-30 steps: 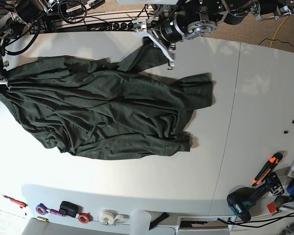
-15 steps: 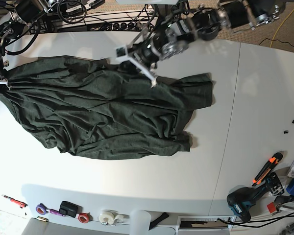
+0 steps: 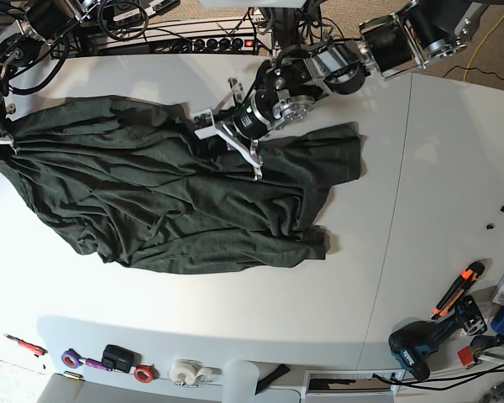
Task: Layout the t-shirt on the table in an organized manner, then fold the t-shirt properly
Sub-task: 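Drag the held shirt edge with the left gripper outward across the table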
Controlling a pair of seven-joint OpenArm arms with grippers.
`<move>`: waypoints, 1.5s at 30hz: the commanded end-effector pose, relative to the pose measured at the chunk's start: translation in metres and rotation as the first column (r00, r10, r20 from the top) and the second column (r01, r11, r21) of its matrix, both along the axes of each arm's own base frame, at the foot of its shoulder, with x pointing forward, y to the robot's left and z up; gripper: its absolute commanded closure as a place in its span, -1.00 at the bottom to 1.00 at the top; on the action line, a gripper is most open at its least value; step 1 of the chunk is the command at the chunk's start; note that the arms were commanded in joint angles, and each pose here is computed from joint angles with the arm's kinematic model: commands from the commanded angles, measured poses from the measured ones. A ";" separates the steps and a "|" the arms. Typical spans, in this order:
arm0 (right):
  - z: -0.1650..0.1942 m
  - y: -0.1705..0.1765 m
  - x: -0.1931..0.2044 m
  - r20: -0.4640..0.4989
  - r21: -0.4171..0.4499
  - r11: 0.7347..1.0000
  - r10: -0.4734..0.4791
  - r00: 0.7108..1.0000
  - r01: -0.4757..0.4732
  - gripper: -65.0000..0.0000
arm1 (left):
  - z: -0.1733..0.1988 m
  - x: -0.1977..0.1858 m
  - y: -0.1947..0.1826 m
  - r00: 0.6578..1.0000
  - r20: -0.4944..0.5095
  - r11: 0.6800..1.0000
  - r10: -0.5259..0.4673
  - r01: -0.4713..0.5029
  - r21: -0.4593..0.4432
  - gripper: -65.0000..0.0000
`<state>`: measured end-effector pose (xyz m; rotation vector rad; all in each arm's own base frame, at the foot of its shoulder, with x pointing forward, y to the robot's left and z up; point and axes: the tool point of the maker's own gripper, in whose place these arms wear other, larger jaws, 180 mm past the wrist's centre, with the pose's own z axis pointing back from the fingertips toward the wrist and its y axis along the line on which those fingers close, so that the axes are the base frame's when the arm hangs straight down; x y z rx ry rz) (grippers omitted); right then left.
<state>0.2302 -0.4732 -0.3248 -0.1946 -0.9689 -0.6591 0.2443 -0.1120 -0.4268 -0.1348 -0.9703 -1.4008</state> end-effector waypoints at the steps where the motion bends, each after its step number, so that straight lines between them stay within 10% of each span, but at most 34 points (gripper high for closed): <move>1: 0.024 -0.012 0.007 0.048 -0.062 0.998 -0.001 0.999 0.004 1.00 | -0.087 -0.033 0.111 0.969 -0.188 0.872 0.162 -0.051 0.487 1.00; 20: 0.025 -0.020 0.002 0.027 -0.094 0.995 -0.033 0.999 0.036 1.00 | -0.089 0.030 0.233 0.901 0.012 0.637 0.435 -0.317 0.703 1.00; 31: 0.026 -0.021 0.002 0.030 -0.098 0.995 -0.033 0.999 0.036 1.00 | -0.081 -0.029 0.231 0.763 -0.477 0.768 0.437 -0.040 0.640 1.00; 39: 0.026 -0.020 0.002 0.028 -0.097 0.995 -0.033 0.999 0.036 1.00 | -0.071 -0.084 0.257 0.574 -0.700 0.795 0.425 0.134 0.592 1.00; 45: 0.026 -0.020 0.002 0.028 -0.097 0.995 -0.033 0.999 0.036 1.00 | -0.074 -0.068 0.276 0.601 -0.626 0.774 0.496 0.019 0.632 1.00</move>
